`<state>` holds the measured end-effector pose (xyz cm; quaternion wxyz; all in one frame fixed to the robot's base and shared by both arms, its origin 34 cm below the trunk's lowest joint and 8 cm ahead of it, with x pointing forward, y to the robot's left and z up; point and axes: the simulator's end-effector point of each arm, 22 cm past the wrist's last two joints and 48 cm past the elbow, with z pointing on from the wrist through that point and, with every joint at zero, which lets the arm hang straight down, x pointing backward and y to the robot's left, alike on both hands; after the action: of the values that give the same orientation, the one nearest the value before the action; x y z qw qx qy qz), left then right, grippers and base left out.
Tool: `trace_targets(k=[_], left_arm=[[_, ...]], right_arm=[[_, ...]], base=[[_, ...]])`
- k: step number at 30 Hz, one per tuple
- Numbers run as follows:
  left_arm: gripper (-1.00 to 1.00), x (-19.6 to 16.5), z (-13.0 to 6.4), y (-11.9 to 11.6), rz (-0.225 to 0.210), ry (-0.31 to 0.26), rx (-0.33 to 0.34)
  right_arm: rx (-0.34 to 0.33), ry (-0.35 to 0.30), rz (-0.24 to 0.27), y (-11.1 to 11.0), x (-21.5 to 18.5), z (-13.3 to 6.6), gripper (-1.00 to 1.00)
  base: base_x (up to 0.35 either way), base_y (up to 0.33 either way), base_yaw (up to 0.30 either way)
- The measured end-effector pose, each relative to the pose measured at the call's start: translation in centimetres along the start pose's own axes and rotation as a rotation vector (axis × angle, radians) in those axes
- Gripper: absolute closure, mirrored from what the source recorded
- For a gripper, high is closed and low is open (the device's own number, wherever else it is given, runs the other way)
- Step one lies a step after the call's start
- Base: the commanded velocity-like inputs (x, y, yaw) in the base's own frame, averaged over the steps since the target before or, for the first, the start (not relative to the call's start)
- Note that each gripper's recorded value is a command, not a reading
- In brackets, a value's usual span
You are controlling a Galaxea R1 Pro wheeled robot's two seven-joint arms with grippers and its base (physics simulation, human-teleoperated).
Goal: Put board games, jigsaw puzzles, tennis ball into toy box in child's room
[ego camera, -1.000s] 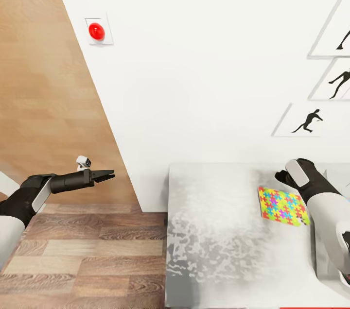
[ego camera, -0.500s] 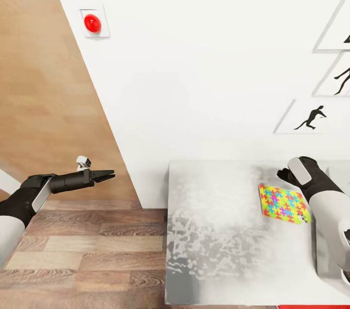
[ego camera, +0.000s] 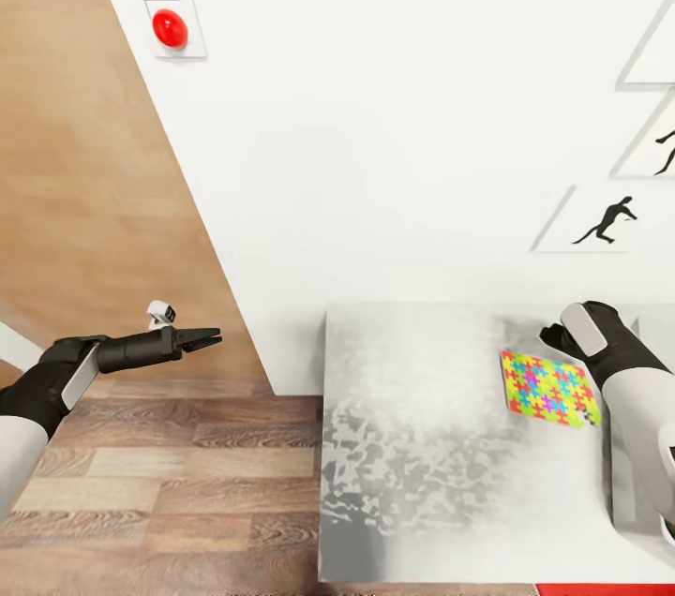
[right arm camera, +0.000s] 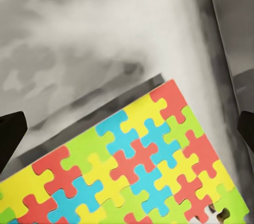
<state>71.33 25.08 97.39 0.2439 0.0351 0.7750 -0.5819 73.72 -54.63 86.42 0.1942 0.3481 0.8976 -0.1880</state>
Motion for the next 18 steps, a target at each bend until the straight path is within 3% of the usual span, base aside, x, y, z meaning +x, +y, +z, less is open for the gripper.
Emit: trace_targets(k=[11,18], left_arm=[[-1.00,0.5,0.2,1.0,-0.017,0.006,-0.005],[-1.00,0.8,0.3,1.6,-0.027,0.010,-0.008]], right_arm=[[0.012,0.009,-0.002,-0.3,0.3,0.9,-1.00],[-0.019,0.004,-0.002,0.7,0.0,1.1,-1.00]], base=[[0.000,0.000,0.000],[0.000,0.000,0.000]])
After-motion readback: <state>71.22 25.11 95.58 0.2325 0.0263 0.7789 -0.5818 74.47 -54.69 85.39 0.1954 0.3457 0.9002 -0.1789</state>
